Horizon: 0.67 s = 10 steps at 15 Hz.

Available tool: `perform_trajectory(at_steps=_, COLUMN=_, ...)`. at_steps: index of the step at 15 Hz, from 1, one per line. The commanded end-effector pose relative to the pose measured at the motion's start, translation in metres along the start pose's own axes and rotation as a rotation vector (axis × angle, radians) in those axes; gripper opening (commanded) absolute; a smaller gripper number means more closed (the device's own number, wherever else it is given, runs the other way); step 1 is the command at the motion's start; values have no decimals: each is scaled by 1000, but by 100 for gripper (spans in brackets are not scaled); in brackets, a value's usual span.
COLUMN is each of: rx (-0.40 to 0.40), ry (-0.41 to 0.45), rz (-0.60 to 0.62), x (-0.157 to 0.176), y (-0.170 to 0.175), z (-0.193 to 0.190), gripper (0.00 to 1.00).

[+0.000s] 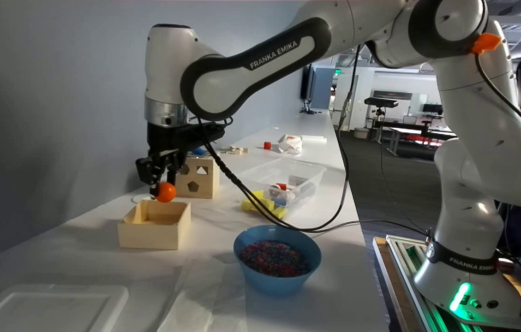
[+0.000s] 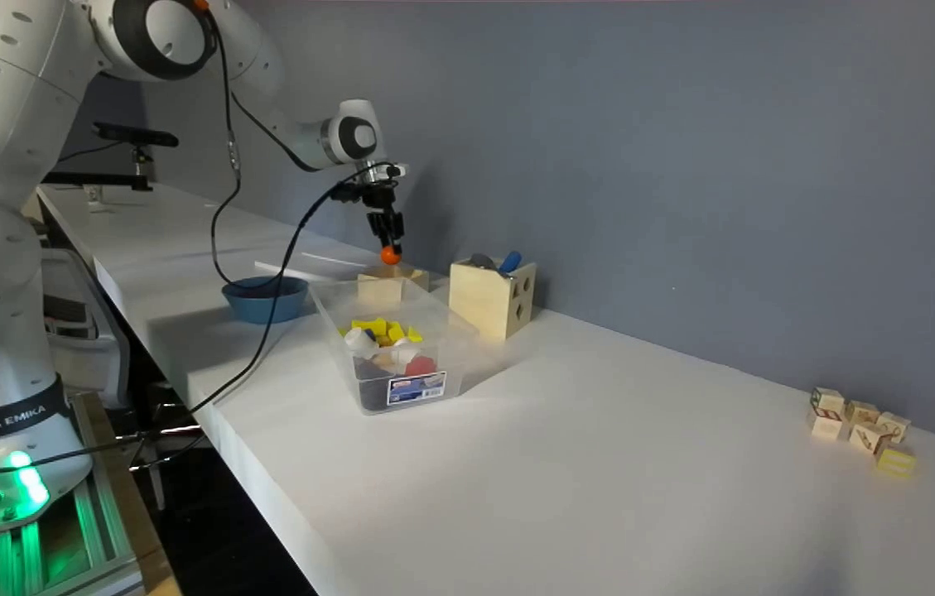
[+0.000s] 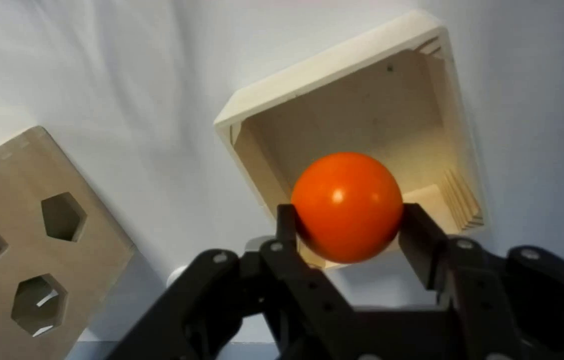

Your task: Move the small crate to the left, then put the round orange object inside it

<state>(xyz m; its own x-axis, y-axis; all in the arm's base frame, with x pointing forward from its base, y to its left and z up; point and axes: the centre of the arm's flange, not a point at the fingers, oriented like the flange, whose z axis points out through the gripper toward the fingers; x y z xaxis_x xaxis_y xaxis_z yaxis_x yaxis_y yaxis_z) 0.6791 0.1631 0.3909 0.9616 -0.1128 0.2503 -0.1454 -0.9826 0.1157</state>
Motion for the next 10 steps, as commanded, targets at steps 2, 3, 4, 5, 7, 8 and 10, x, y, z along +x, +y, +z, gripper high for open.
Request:
perform_trajectory(at_steps=2, rx=42, ry=42, rz=-17, x=31, y=-8, z=2, gripper=30)
perform_trajectory(at_steps=3, rx=42, ry=40, rz=-26, x=33, y=-9, z=4, gripper=30)
perform_trajectory(at_steps=4, rx=40, ry=35, rz=-35, x=33, y=-12, z=8, gripper=30)
perform_trajectory(at_steps=5, rx=38, ry=31, rz=-41, x=32, y=-15, z=9, gripper=30)
perform_trajectory(at_steps=7, rx=40, ry=22, rz=-50, x=37, y=-12, z=25, gripper=30)
perform_trajectory(at_steps=8, rx=41, ry=17, rz=-54, x=38, y=-14, z=29, gripper=30)
perform_trajectory(at_steps=10, rx=37, ry=3, rz=-55, x=40, y=-11, z=42, gripper=30)
